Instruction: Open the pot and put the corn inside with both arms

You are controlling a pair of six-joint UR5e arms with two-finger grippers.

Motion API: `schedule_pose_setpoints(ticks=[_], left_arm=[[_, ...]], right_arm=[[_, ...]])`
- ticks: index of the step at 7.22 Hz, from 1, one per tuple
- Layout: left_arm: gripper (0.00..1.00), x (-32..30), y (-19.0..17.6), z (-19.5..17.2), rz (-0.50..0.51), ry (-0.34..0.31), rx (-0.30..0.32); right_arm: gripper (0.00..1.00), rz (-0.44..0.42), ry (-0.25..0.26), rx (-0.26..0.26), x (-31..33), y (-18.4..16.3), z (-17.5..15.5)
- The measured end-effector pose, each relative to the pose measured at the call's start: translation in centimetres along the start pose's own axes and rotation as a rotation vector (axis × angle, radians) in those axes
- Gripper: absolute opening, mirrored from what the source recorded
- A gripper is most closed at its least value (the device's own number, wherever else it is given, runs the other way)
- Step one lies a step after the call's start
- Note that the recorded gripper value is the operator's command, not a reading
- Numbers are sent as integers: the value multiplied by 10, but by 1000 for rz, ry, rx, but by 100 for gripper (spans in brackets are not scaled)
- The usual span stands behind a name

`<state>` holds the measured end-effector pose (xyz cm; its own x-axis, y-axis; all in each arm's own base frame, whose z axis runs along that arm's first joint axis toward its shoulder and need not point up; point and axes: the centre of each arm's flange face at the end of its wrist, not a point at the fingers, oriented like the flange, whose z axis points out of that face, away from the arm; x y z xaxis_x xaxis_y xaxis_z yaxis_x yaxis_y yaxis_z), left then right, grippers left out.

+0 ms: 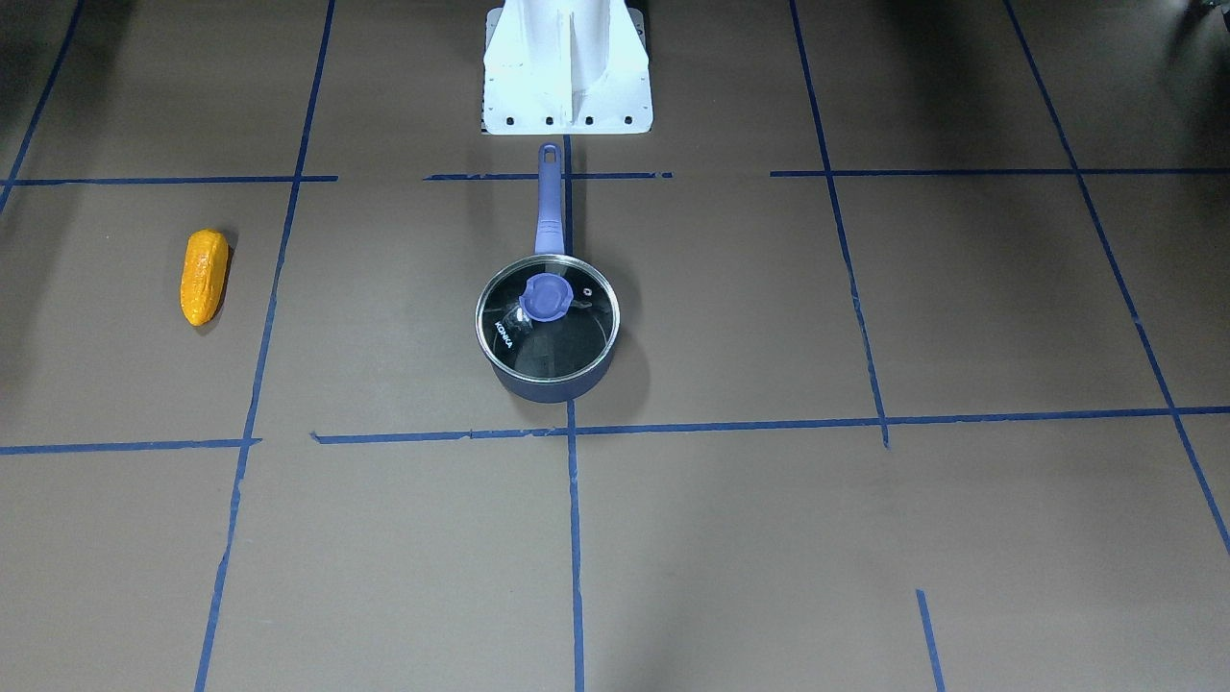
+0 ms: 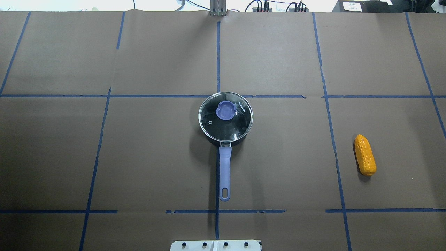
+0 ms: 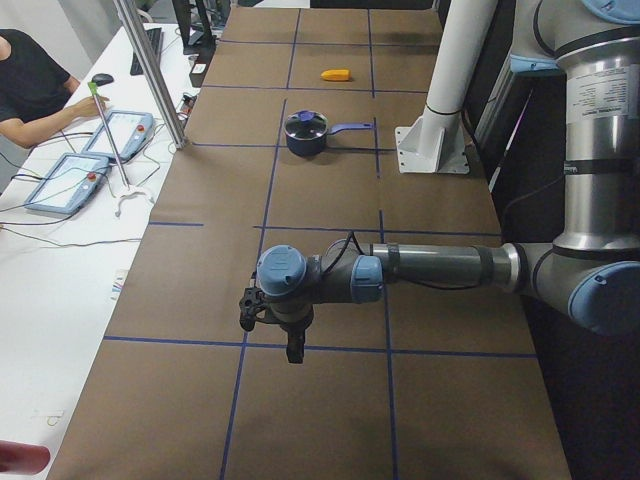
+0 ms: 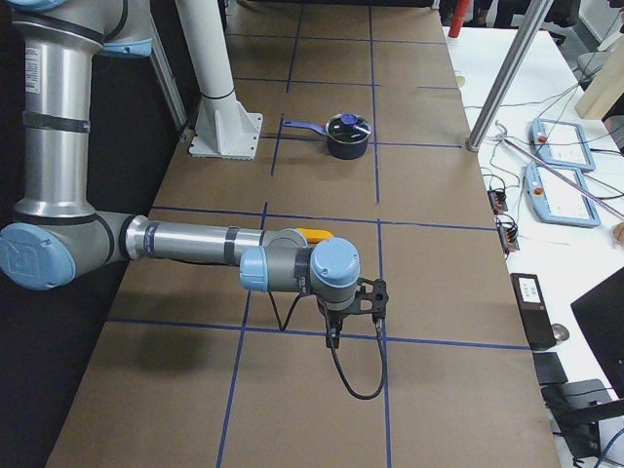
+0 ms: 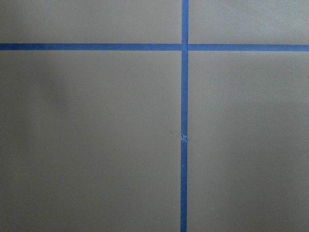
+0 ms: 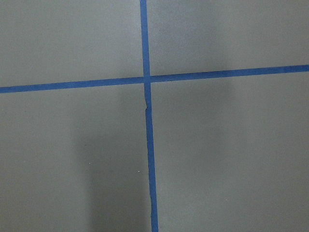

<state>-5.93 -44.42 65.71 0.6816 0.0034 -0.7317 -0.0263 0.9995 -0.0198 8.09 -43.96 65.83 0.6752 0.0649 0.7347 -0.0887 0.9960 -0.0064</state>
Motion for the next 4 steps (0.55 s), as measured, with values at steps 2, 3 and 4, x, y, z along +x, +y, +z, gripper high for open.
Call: schedule_pose_setpoints(ticks=[2,3,4], left_arm=[[100,0,1,0,-1,0,-1],[100,-1,2,1,-1,0,-2],[100,-1,2,1,-1,1,-2]], right_arm=[[100,-2,1,2,-1,0,-1],[100,-2,1,3,-1,1,-1],[100,-1,1,2,-1,1,-1]])
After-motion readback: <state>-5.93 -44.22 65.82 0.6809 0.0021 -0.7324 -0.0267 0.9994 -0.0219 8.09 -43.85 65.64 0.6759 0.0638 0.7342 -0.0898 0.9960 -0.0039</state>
